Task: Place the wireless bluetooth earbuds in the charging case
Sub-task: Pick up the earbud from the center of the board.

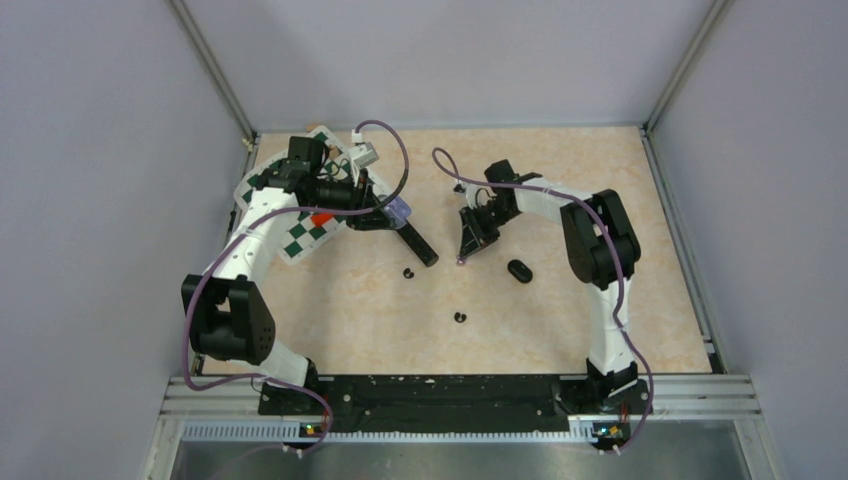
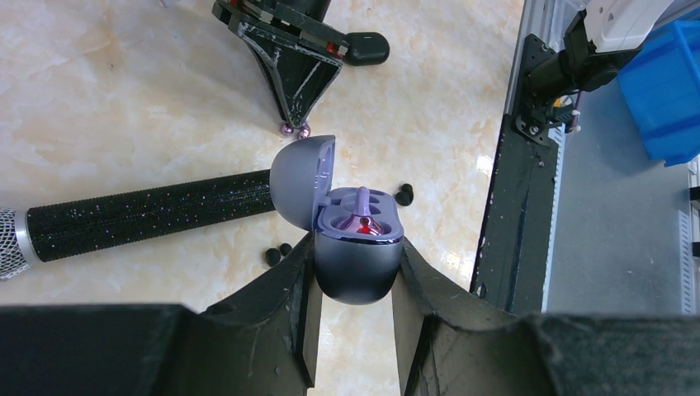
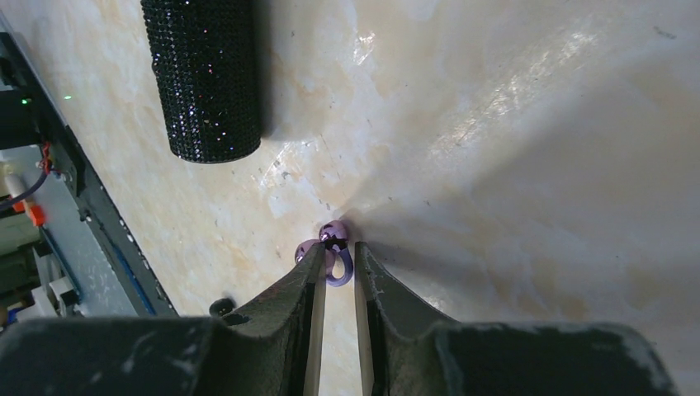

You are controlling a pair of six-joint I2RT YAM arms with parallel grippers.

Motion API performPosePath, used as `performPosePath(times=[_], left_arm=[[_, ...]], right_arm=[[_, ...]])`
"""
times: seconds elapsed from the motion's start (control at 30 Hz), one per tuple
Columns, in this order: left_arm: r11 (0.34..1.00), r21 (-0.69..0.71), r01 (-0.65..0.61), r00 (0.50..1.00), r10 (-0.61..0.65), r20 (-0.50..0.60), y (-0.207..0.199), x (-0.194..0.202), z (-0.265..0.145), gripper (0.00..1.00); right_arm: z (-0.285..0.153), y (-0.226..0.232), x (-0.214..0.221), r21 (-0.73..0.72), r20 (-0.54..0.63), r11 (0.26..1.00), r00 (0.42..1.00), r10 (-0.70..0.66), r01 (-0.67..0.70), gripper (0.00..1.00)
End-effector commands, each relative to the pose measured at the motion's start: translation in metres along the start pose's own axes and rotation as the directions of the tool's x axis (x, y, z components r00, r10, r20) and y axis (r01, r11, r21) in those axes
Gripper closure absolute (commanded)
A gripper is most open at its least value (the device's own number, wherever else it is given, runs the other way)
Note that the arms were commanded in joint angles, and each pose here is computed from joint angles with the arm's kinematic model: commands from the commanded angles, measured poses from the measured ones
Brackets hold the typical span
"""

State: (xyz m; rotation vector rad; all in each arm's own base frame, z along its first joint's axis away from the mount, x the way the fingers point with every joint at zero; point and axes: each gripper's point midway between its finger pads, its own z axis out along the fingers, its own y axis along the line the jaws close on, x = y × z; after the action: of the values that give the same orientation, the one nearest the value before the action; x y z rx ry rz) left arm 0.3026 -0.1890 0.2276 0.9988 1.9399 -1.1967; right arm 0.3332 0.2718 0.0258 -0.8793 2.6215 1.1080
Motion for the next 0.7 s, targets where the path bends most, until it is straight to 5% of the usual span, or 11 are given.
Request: performPosePath(times=[0.0, 0.67], left_arm=[[0.997, 0.007, -0.073, 0.997, 0.072, 0.036, -0.014, -0.013, -0.006, 1.0], [0.997, 0.006, -0.075, 0.997, 0.075, 0.035, -0.014, -0.012, -0.006, 1.0]], right_arm=[[0.007, 0.001, 0.006, -0.044, -0.019, 0.998, 0.999, 0.033, -0.034, 0.81], [-0.008, 0.006, 0.003, -0.147, 0.012, 0.98, 0.99, 0.14, -0.137, 0.8]])
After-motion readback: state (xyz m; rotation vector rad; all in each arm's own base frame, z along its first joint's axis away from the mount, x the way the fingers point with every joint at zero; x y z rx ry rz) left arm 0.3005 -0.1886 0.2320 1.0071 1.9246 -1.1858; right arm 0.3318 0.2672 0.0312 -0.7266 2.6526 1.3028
